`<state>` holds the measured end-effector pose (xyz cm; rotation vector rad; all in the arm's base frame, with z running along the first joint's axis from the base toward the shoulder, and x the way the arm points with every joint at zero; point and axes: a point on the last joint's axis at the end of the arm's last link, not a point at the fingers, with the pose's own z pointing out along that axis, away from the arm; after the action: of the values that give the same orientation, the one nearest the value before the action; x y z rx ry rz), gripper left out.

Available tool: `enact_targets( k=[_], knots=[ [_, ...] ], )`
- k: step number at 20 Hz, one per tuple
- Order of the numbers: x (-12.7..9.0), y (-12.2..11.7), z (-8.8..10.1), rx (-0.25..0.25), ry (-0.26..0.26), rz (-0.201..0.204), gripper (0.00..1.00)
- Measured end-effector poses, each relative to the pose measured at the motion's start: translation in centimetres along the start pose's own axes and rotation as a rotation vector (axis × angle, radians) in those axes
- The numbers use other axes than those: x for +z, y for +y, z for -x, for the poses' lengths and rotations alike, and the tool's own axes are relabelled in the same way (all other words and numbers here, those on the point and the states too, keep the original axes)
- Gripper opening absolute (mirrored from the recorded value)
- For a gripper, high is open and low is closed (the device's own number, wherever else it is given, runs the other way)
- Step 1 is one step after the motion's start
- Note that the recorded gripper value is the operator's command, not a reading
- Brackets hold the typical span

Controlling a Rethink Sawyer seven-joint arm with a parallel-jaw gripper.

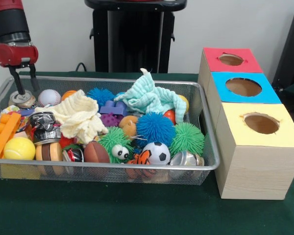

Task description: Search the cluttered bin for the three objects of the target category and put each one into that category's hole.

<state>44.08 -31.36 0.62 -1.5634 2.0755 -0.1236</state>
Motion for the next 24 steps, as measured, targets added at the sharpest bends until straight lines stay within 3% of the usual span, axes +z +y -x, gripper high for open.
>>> enact_targets(
  k=[4,7,10,12,15,17,21,24],
  knots=[
    [-0.8,-1.9,2.9,-0.111,0.019,0.025,1.00],
    [-2.5,-4.6,7.5,-0.242,0.011,0.066,1.00],
    [-3.8,-5.9,10.0,-0.301,0.005,0.107,1.00],
    [-6.0,-7.4,13.0,-0.331,0.005,0.164,1.00],
    [-8.4,-8.4,14.3,-0.283,0.028,0.157,1.00],
    [-10.8,-8.9,13.0,-0.191,0.046,0.087,1.00],
    [-14.3,-8.5,8.3,-0.015,0.067,-0.028,1.00],
    [-16.5,-7.3,4.8,0.077,0.100,-0.070,1.00]
  ],
)
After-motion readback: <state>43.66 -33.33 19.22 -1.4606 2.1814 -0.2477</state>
